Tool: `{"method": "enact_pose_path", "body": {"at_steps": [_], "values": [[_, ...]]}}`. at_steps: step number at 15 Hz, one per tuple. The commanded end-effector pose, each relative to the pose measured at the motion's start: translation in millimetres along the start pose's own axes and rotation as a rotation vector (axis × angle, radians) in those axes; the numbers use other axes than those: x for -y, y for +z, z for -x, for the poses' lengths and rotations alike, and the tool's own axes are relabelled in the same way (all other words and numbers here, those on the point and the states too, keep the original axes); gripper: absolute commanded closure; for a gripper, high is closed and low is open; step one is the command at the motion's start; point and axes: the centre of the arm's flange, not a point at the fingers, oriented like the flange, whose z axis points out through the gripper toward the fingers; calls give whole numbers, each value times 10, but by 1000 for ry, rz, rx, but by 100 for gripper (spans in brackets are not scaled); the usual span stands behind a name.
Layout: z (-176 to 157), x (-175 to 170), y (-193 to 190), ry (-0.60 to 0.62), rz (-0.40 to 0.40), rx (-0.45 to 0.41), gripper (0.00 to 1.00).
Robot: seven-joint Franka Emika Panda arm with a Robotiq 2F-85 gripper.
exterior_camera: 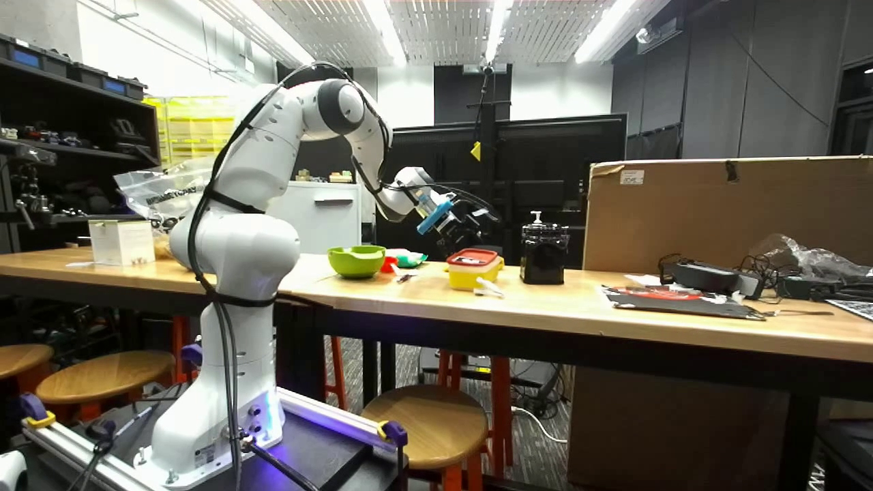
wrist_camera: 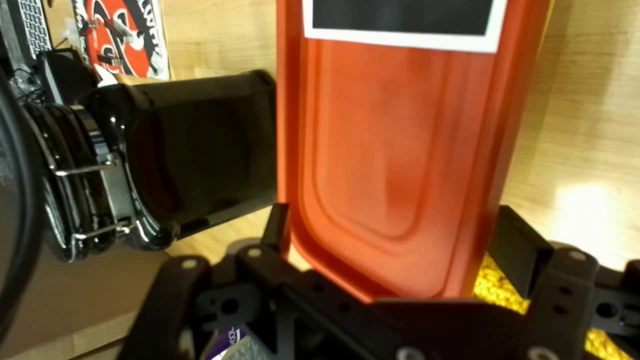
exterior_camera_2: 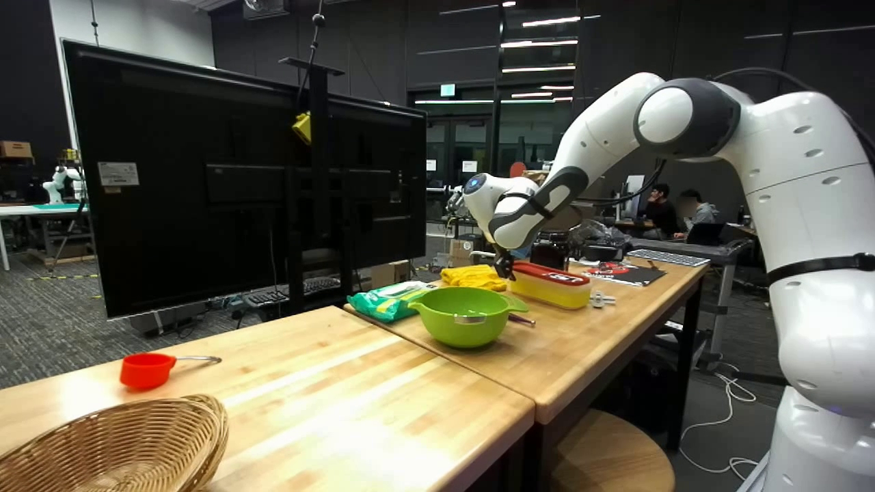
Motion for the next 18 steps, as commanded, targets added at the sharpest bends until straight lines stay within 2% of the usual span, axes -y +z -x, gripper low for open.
{"method": "enact_pose_path", "body": {"at_steps": [1, 10, 11, 13, 18], "values": [[-46, -156, -104, -18, 30, -7, 0], [-79, -218, -154, -24, 33, -15, 0], [-75, -218, -151, -22, 32, -17, 19], [-62, -210, -146, -19, 24, -21, 31], [-54, -202, -142, -12, 14, -24, 70]]}}
